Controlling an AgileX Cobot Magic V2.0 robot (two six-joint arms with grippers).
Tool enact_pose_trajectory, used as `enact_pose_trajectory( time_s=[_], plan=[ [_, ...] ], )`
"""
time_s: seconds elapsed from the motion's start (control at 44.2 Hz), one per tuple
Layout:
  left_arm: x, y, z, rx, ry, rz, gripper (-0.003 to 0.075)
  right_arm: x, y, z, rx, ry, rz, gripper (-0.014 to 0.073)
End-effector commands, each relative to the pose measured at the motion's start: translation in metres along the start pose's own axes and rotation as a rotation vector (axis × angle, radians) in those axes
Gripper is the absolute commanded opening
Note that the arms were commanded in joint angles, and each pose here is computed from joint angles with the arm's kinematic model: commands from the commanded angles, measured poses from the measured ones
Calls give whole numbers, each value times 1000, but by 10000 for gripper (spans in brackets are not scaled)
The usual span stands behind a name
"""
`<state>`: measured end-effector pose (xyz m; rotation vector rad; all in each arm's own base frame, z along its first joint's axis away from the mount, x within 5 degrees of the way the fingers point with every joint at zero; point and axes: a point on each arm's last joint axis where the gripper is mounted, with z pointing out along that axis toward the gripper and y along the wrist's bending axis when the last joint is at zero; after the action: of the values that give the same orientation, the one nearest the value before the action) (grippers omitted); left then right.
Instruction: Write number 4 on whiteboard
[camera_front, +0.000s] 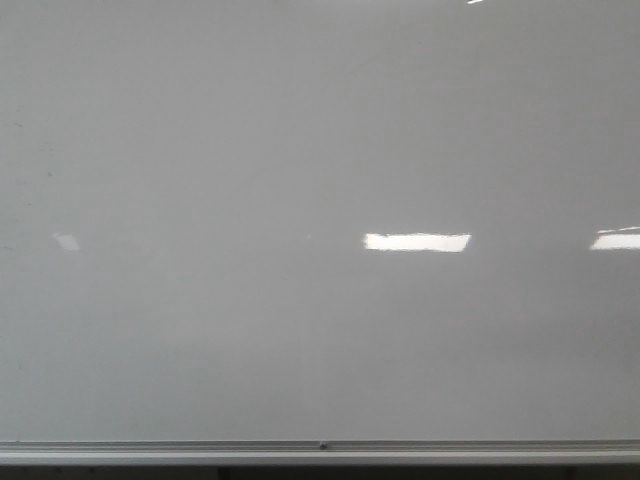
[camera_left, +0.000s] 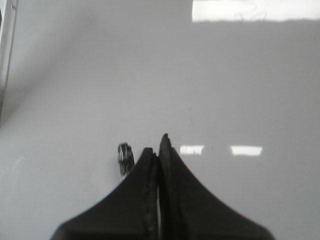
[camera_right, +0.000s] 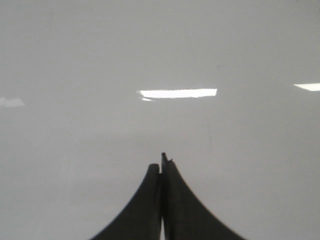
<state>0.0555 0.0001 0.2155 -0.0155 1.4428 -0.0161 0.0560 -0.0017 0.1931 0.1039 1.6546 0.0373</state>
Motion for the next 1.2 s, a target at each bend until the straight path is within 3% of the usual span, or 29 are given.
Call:
enact_pose_trajectory(
  time_s=[0.0, 0.158, 0.317, 0.475, 0.61, 0.656, 0.701, 0.769, 0.859, 0.95, 1.176],
  plan=[
    [-31, 0, -4, 1, -210, -11, -20, -37, 3, -10, -5, -184, -6, -59],
    [-71, -1, -3, 4, -193, 1, -20, -82, 7, -22, -13, -187, -8, -59],
    [-90, -2, 20, 0, 12, 30, -20, -115, 10, -13, -10, -116, -8, -59],
    [-95, -2, 48, -1, 148, 30, -20, -127, 11, 8, -4, -33, -6, -59],
    [-96, -2, 56, -1, 154, 28, -4, -127, 11, 13, -2, -10, -6, -20],
    [-96, -2, 56, -1, 154, 28, 32, -127, 11, 13, -2, -5, -6, 50],
    [-95, -2, 56, -1, 158, 28, 124, -127, 11, 13, -2, -5, -6, 137],
    [-95, -2, 56, -1, 158, 28, 281, -127, 11, 13, -2, -5, -6, 293],
    [-95, -2, 56, -1, 155, 28, 559, -127, 11, 13, -2, -5, -6, 478],
    [-93, -2, 56, -1, 157, 28, 699, -127, 11, 13, -2, -5, -6, 610],
    [-77, -3, 73, -4, 292, -92, 641, -127, 11, 13, -2, -9, -6, 633]
  ],
)
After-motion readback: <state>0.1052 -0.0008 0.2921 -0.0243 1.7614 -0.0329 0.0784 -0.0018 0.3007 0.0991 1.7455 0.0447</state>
